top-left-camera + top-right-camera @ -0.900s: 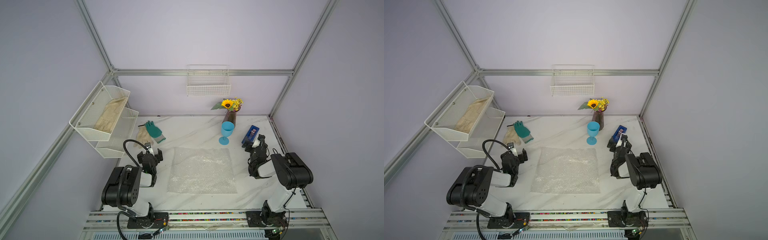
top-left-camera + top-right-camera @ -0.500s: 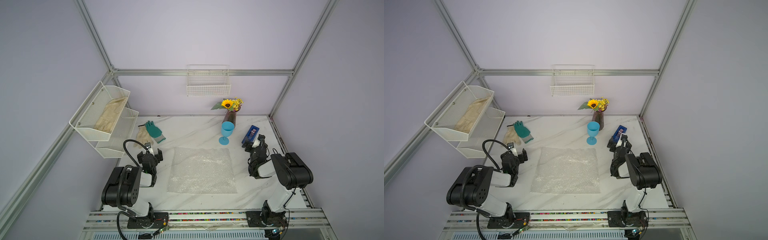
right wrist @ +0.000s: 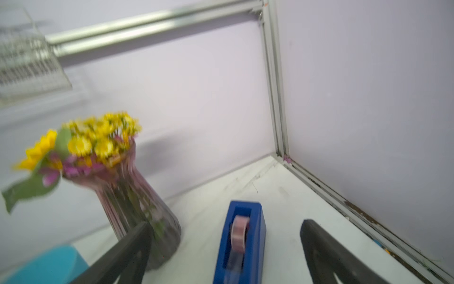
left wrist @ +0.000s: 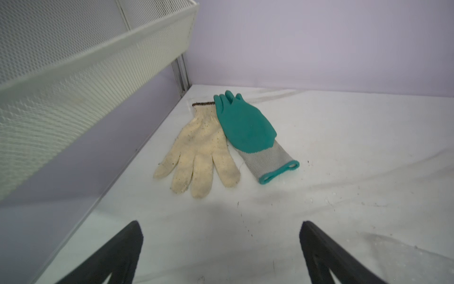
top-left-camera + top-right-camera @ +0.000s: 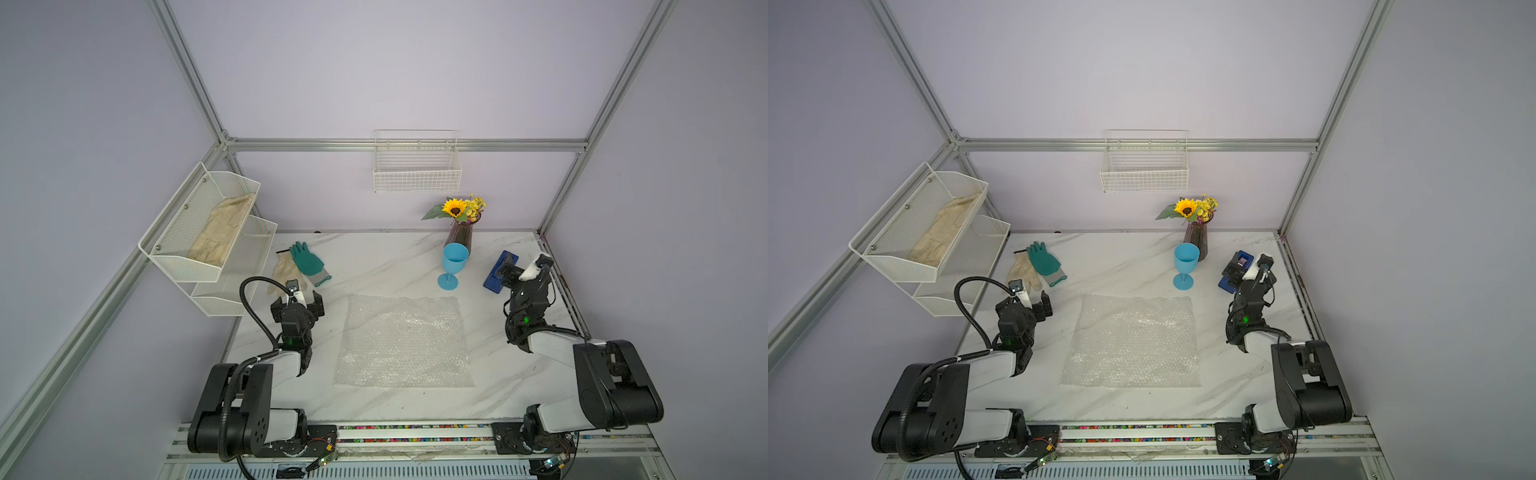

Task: Wrap wine glasses in bubble wrap
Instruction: Pick up the wine glass at the center of the board.

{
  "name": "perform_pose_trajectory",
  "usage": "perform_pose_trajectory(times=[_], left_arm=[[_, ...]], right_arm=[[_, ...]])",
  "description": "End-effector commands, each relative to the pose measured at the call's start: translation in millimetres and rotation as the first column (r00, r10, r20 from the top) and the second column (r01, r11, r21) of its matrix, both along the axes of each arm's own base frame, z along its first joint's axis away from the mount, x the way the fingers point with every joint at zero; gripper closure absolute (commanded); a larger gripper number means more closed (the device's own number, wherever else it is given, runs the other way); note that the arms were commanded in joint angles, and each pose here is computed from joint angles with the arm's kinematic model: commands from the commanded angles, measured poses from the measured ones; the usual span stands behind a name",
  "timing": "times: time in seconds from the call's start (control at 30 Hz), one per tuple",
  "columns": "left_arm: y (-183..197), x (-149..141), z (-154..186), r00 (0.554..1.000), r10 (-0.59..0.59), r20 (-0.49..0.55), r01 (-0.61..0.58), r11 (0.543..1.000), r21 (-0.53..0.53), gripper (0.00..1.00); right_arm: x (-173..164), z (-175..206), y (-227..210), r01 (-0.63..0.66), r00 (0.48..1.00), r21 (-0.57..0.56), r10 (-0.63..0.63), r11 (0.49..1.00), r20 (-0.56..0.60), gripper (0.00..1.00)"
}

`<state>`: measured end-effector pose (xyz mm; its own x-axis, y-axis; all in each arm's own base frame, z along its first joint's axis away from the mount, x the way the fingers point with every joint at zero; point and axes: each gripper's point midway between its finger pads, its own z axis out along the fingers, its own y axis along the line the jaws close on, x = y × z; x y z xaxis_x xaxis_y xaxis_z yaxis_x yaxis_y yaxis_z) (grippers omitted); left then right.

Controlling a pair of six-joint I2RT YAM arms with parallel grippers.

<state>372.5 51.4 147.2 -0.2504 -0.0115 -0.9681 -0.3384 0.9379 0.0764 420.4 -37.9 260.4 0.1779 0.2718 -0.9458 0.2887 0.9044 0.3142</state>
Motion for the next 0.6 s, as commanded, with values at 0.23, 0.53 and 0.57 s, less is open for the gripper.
perform_pose_trajectory(times=[0.23,0.53,0.57], left_arm=[[-67.7,18.1,95.3,0.977,-0.170,0.127,0.188,0.971,-0.147,0.00],[-122.8,12.6,115.6,0.880,-0.436,0.191,0.463,0.875,-0.139,0.00],[-125.8,12.1,115.4,0.873,-0.450,0.191,0.477,0.868,-0.136,0.00]], right_arm=[[-12.6,59.9,125.2,-0.653,0.748,-0.129,0.662,0.746,0.046,0.03],[24.8,-28.0,165.9,-0.693,0.721,-0.204,0.663,0.692,-0.200,0.03],[26.2,-32.8,168.4,-0.693,0.721,-0.212,0.662,0.689,-0.204,0.03]])
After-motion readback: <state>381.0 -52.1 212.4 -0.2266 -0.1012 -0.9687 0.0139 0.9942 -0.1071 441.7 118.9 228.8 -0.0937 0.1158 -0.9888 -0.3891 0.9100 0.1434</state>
